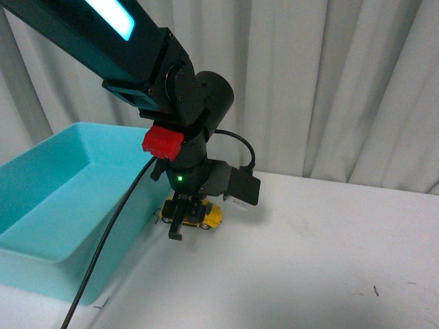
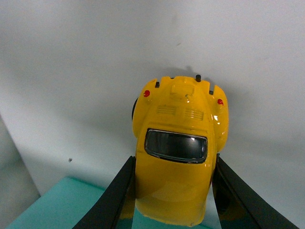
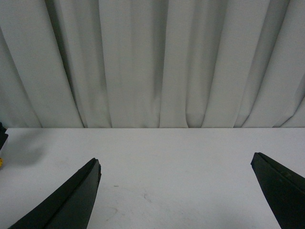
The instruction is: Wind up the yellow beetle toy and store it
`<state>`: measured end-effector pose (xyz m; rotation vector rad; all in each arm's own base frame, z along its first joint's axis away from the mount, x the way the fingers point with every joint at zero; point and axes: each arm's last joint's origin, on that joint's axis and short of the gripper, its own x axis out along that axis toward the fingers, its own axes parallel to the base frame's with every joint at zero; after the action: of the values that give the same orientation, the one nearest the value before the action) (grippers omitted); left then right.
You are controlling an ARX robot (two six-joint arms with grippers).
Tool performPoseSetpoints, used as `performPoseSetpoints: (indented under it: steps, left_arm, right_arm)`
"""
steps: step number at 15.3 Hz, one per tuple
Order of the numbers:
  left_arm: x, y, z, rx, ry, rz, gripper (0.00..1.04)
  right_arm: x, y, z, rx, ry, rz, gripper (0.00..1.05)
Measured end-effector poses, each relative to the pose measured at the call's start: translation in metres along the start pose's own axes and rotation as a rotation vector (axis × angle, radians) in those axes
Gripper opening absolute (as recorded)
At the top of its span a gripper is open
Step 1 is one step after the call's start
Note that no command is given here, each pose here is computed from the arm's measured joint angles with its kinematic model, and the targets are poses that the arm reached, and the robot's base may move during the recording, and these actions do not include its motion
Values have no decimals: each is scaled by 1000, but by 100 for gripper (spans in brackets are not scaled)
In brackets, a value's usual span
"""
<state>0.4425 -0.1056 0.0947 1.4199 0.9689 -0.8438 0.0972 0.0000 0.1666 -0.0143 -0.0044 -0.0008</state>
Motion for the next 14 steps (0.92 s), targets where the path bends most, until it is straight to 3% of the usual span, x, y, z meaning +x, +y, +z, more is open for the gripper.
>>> performPoseSetpoints:
  steps: [3,5,6,8,9,11,14]
  left_arm:
    - [-20,-3,18,38,-107,-24,40]
    - [-74,8,23,-79,-289,1,40]
    - [-112,22,11,-199,-429,63,40]
    - [-163,43,-25,-395,-623,175,40]
    - [-187,53,-61,-557,-704,260,40]
    - [-194,56,-116,-801,-694,344,40]
    - [-151,36,-182,-1164,-516,319,40]
  right_arm:
    - [0,0,0,0,0,0,98]
    - [0,0,0,0,0,0,98]
    - [0,0,0,0,0,0,98]
    - [0,0,0,0,0,0,98]
    - [0,0,0,0,0,0,98]
    - [0,0,0,0,0,0,98]
    - [0,0,0,0,0,0,98]
